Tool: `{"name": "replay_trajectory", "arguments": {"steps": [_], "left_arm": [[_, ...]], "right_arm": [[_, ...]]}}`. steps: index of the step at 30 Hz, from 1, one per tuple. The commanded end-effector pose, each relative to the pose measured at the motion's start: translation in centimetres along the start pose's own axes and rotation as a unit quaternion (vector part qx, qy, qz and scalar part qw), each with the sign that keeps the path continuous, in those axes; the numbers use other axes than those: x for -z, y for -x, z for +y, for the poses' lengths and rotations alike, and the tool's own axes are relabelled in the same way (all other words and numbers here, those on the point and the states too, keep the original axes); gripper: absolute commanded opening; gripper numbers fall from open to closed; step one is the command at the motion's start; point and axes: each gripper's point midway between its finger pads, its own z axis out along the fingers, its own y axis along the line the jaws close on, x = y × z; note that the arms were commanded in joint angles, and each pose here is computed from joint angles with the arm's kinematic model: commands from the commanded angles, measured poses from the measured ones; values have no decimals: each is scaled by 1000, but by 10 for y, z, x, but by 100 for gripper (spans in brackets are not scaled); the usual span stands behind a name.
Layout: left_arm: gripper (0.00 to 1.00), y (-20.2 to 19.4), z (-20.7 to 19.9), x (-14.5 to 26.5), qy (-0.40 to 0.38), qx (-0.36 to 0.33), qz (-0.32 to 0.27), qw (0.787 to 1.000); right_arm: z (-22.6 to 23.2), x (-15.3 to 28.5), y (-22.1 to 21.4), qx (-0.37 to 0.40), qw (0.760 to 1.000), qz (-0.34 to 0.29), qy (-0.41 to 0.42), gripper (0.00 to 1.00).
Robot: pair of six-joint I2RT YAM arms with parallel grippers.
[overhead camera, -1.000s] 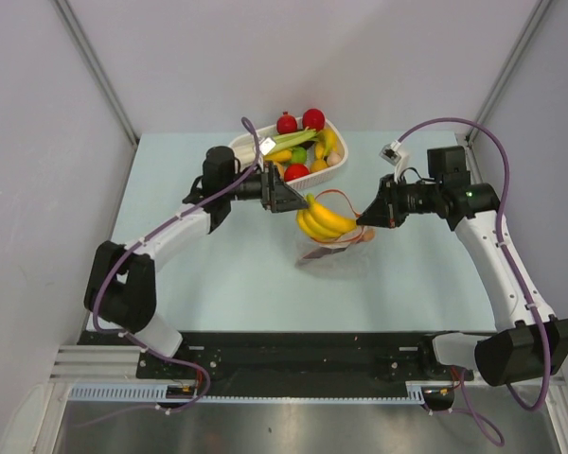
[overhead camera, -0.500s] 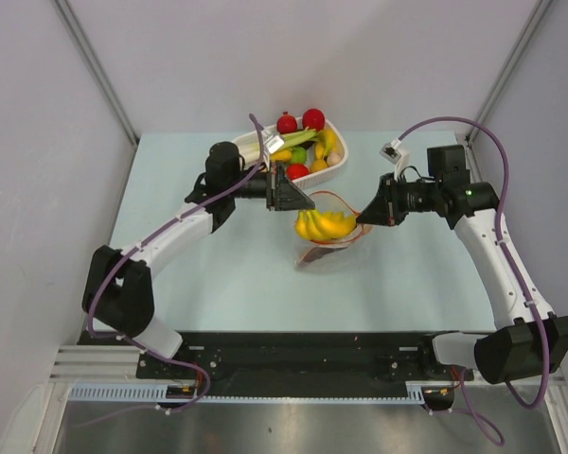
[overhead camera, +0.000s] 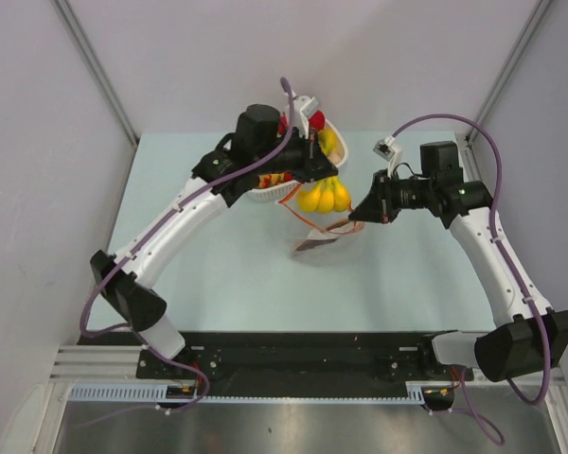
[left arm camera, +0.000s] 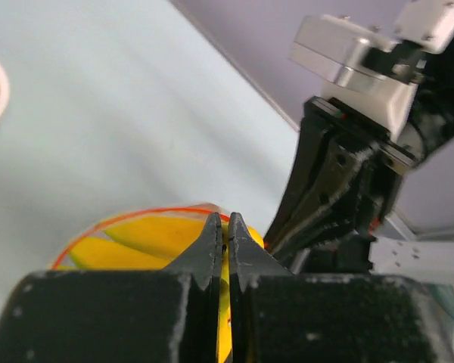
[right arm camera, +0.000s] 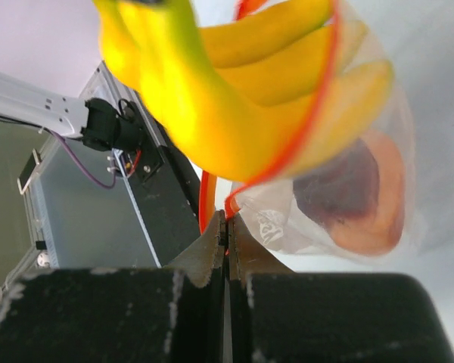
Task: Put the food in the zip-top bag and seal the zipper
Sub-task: Adjust the fake fruit in the zipper food storage bag.
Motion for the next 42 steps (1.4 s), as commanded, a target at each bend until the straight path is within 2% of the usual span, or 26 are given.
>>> {"name": "replay_trajectory", "arguments": {"steps": [1,4,6,8,13,14,15,16,18,19,21,23,24,26,27,30,33,37,39,42], "left_arm": [[0,-40,61,-12,177,18,61,982],[0,-48,64,-17,214,11,62,975],[0,-47,78,-15,255,2,42,966],[0,-66,87,-18,271,19,54,961],[0,-79,109,-11,329,32,47,943],[3,-78,108,-8,334,25,43,941],[12,-85,111,-6,348,-1,50,936],[38,-86,111,-5,352,-15,51,934],[51,-91,109,1,343,-43,56,937],[68,-88,102,-1,321,-48,46,945],[77,-91,97,7,294,-87,54,950],[84,-84,90,11,254,-98,57,961],[85,-70,79,22,224,-93,37,970],[95,-38,66,34,151,-85,-15,985],[98,-22,60,47,136,-92,-44,986],[100,29,61,64,124,-102,-103,982],[99,52,90,73,181,-110,-120,970],[94,39,171,59,280,-92,-80,952],[86,44,196,62,319,-80,-71,942],[82,26,231,41,350,-70,-31,934]], "right_arm": [[13,0,29,14,999,-34,32,0],[12,-1,35,-8,998,-42,37,0],[10,0,40,-21,998,-49,39,0],[9,2,42,-23,998,-53,40,0],[10,5,37,-21,998,-47,43,0],[10,7,35,-18,998,-45,43,0],[9,7,34,-18,998,-44,41,0],[8,8,33,-19,998,-43,39,0],[1,11,33,-17,998,-46,30,0],[-3,11,32,-21,998,-45,26,0],[-10,12,31,-20,999,-44,20,0],[-14,12,28,-19,999,-39,17,0],[-16,11,26,-2,999,-35,16,0],[-18,9,20,-1,1000,-24,15,0],[-18,9,18,0,1000,-21,16,0],[-20,9,14,5,1000,-15,11,0],[-20,9,12,17,1000,-11,5,0],[-20,9,7,33,999,-2,-9,0],[-18,9,7,38,999,-1,-14,0],[-22,12,5,38,999,1,-34,0]]}}
